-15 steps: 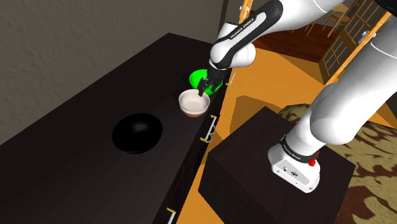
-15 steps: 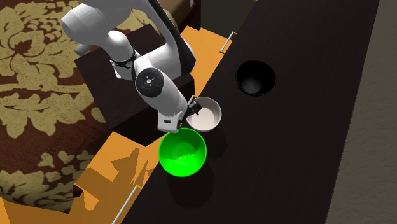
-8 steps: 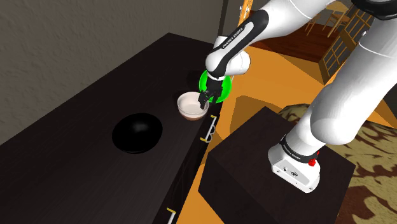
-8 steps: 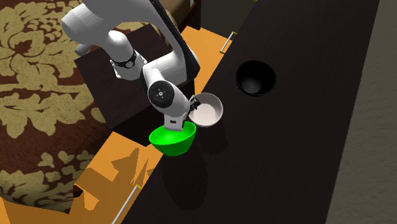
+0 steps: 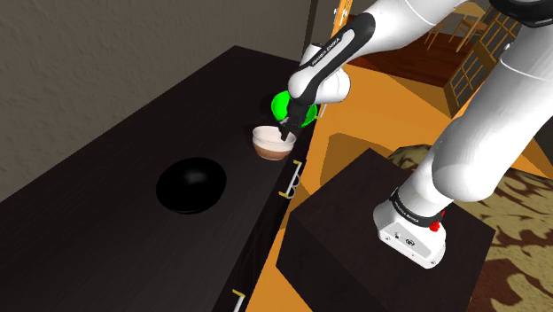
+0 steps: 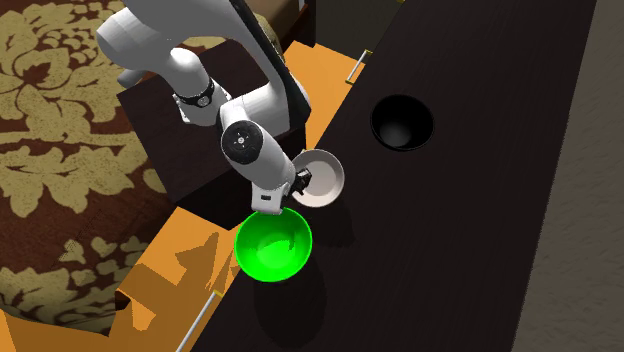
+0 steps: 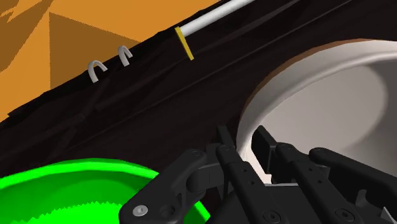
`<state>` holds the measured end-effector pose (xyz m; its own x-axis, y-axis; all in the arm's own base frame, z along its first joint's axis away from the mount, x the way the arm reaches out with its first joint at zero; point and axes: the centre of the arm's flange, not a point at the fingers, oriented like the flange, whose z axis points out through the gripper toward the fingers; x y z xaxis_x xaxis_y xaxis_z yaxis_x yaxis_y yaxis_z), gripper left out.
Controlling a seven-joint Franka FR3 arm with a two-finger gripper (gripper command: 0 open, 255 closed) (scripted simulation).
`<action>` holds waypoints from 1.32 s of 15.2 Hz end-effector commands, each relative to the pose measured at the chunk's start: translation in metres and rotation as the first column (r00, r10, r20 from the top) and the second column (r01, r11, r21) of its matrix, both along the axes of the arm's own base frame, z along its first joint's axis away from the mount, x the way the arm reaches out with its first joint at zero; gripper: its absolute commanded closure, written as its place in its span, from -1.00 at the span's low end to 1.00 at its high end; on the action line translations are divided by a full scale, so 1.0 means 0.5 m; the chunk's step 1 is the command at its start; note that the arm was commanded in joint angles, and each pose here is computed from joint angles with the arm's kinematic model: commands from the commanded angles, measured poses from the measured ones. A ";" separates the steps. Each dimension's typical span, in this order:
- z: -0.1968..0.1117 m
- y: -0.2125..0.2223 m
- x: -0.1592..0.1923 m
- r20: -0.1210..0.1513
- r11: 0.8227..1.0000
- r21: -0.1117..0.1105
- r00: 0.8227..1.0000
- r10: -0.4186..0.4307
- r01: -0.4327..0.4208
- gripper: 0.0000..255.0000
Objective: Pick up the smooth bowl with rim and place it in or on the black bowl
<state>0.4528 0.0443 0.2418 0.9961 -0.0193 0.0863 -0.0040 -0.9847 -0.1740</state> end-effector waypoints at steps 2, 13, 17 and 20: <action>-0.001 -0.002 0.001 0.005 1.000 -0.002 1.000 -0.003 0.003 1.00; 0.064 0.018 -0.001 0.006 1.000 -0.001 1.000 -0.004 0.004 1.00; 0.106 0.018 -0.001 0.006 1.000 -0.001 1.000 -0.004 0.004 1.00; 0.138 0.018 -0.001 0.006 1.000 -0.001 1.000 -0.004 0.004 1.00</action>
